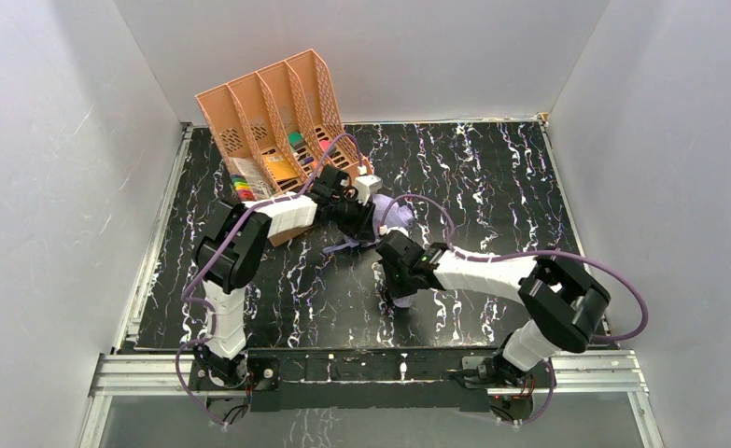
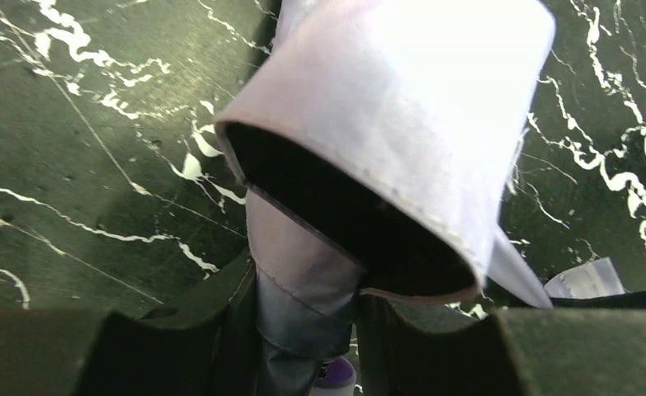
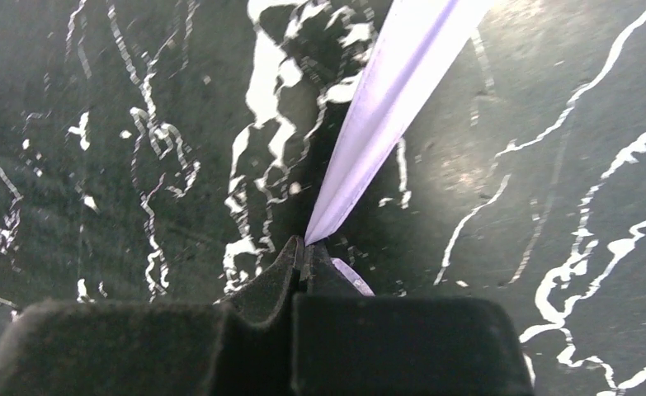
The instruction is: Put away the umbrella
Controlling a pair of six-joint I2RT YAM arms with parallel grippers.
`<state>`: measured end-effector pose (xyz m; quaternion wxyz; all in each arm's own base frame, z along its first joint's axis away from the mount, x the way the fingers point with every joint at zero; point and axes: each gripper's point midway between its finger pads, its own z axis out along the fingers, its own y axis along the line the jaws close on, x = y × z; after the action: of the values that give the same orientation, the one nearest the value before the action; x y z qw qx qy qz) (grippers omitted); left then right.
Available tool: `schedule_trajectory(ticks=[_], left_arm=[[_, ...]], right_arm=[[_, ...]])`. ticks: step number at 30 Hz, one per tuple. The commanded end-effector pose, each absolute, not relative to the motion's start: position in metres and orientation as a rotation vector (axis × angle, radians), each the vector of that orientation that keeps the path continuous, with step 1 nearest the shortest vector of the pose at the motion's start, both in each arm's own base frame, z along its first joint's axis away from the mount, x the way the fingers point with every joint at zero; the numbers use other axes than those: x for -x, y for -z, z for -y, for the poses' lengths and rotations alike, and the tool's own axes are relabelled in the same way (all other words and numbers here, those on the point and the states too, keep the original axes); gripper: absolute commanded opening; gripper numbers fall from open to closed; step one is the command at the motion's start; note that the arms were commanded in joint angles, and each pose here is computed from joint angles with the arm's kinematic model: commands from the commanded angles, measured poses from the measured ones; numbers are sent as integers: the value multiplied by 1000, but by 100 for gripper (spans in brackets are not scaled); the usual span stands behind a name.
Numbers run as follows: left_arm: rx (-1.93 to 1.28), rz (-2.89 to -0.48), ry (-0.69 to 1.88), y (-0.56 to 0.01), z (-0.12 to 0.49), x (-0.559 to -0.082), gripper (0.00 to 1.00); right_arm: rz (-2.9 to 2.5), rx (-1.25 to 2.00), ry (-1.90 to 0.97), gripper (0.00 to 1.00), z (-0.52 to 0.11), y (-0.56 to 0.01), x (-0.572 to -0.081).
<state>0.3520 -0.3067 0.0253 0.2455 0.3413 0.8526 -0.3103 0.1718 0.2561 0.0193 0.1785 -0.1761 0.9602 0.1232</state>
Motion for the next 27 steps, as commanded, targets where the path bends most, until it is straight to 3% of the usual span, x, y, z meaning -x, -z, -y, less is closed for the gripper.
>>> schedule_trajectory(ticks=[1, 8, 12, 27], left_arm=[[-768, -2461, 580, -2, 259, -379, 0], [-778, -2462, 542, 2, 251, -371, 0], [-818, -2448, 468, 3, 246, -362, 0], [-963, -2336, 107, 25, 243, -337, 0]], right_arm=[[-2928, 631, -510, 0, -257, -13, -91], [-2766, 623, -850, 0, -312, -44, -99], [-2756, 585, -935, 0, -313, -48, -92], [-2973, 303, -735, 0, -211, 4, -39]])
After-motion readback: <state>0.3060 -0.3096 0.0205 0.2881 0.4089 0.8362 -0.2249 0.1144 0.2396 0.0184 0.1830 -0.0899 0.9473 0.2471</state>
